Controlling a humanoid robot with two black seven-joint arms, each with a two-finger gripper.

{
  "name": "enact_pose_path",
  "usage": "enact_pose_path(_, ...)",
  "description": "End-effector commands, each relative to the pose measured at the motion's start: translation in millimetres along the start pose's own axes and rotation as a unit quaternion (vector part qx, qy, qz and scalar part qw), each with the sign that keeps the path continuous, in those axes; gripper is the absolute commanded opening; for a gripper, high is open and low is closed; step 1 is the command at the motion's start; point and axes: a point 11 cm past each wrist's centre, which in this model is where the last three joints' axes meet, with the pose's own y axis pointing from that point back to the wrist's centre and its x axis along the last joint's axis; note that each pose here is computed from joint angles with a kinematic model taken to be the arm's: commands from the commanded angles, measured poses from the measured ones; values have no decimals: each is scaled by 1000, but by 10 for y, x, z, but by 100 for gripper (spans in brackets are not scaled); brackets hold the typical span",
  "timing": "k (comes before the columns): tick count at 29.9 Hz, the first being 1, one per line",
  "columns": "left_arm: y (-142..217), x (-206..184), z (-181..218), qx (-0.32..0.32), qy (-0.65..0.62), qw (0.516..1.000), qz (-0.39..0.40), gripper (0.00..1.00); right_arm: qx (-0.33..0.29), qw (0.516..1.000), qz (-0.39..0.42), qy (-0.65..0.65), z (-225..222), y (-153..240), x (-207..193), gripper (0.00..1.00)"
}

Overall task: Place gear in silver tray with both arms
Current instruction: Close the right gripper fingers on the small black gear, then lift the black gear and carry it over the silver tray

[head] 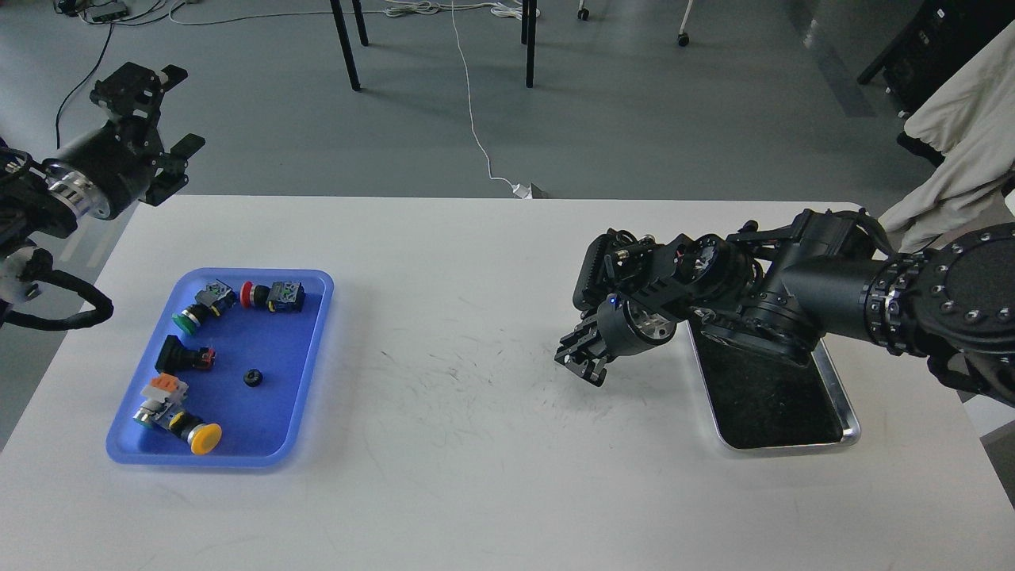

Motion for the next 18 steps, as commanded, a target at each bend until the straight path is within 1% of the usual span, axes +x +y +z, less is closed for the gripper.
enact_pose_path(1,8,6,-7,1,-1,1000,0,99,-1,1000,-5,-2,3,-2,-17,14)
enact_pose_path(5,28,15,-39,4,1,1000,2,99,0,1000,-6,-2,2,0,-16,8)
enact_pose_path(7,44,20,-69,7,2,1000,3,99,-2,1000,-8,-3,15,11,-26,2)
enact_pose_path(14,54,27,-79,8,2,1000,4,99,-11,1000,-11,-4,88,100,-5,1)
enact_pose_path(18,54,27,-79,8,2,1000,4,99,-35,999,-11,-11,289,336,-27,1)
